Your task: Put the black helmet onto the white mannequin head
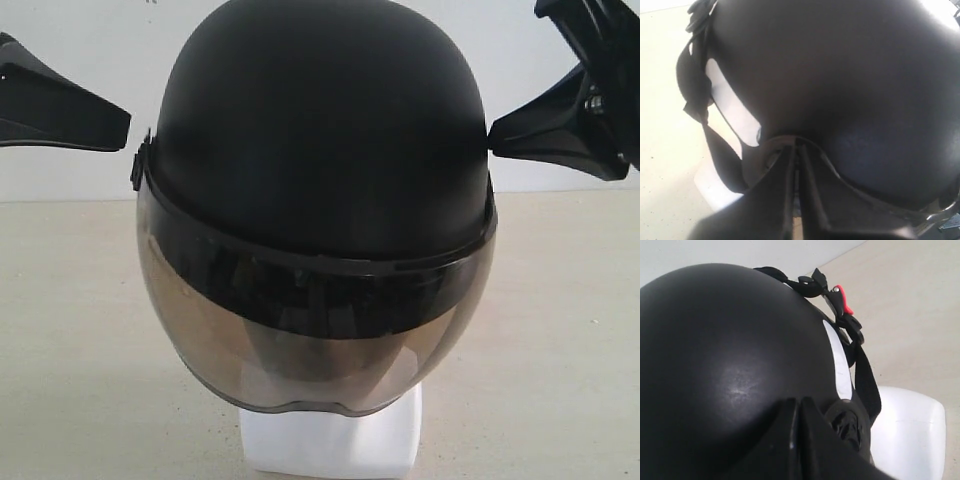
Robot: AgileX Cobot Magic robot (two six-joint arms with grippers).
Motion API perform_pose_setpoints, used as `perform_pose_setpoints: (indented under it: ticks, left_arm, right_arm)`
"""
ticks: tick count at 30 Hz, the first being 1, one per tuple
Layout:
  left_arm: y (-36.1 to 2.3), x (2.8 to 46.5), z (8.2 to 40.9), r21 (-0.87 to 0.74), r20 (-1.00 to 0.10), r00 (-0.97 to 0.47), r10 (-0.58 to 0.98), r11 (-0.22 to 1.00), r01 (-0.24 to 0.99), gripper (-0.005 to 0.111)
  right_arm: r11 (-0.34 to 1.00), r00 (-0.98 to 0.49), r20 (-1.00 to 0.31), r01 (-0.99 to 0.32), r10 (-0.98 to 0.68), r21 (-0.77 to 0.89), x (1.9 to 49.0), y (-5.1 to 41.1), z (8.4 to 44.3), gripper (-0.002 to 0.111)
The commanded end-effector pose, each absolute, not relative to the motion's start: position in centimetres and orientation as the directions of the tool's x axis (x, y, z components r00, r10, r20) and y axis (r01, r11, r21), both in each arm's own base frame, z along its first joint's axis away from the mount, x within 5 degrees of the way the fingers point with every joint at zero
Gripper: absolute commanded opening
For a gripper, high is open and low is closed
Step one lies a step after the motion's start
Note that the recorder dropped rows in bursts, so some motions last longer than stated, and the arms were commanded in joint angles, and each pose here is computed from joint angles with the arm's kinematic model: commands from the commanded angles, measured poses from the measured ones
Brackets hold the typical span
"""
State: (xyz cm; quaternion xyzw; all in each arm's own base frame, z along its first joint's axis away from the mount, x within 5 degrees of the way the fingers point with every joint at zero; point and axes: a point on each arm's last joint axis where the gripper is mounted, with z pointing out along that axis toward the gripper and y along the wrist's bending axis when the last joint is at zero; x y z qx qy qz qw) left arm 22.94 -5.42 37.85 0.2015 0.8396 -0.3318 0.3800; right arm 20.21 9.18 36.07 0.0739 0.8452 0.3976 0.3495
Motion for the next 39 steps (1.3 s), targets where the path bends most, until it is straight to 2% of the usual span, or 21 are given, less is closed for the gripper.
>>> perform_pose_setpoints:
  ticks: [1, 8, 20, 25, 28, 34, 39]
  left_arm:
    - [-5.4, 22.9, 38.1, -0.404, -0.779, -0.622, 0.082, 0.692, 0.598, 0.004]
    - [-5.4, 22.9, 38.1, -0.398, -0.780, -0.619, 0.092, 0.690, 0.604, 0.004]
    - [-5.7, 22.5, 38.3, -0.405, -0.787, -0.608, 0.101, 0.658, 0.634, 0.004]
    - [-6.2, 20.6, 39.4, -0.377, -0.813, -0.569, 0.121, 0.635, 0.674, 0.004]
    - [-7.3, 18.2, 39.7, -0.352, -0.833, -0.533, 0.148, 0.601, 0.717, 0.004]
    - [-7.8, 14.6, 39.2, -0.350, -0.830, -0.520, 0.200, 0.540, 0.765, 0.004]
    - [-7.8, 14.2, 39.4, -0.342, -0.838, -0.509, 0.196, 0.538, 0.770, 0.004]
  right_arm:
    - [0.659, -0.735, -0.544, -0.178, 0.406, 0.731, 19.8, 9.2, 36.5, 0.000]
    - [0.661, -0.690, -0.596, -0.225, 0.411, 0.716, 18.5, 8.7, 37.7, 0.000]
    - [0.664, -0.684, -0.605, -0.233, 0.408, 0.711, 18.4, 8.7, 37.8, 0.000]
    - [0.746, -0.498, -0.837, -0.464, 0.226, 0.478, 14.2, 7.6, 40.3, 0.000]
    - [0.723, -0.456, -0.868, -0.532, 0.196, 0.442, 10.9, 7.1, 41.3, 0.000]
    - [0.711, -0.382, -0.898, -0.568, 0.217, 0.414, 8.4, 6.5, 42.3, 0.000]
    - [0.711, -0.381, -0.898, -0.568, 0.219, 0.414, 8.3, 6.5, 42.3, 0.000]
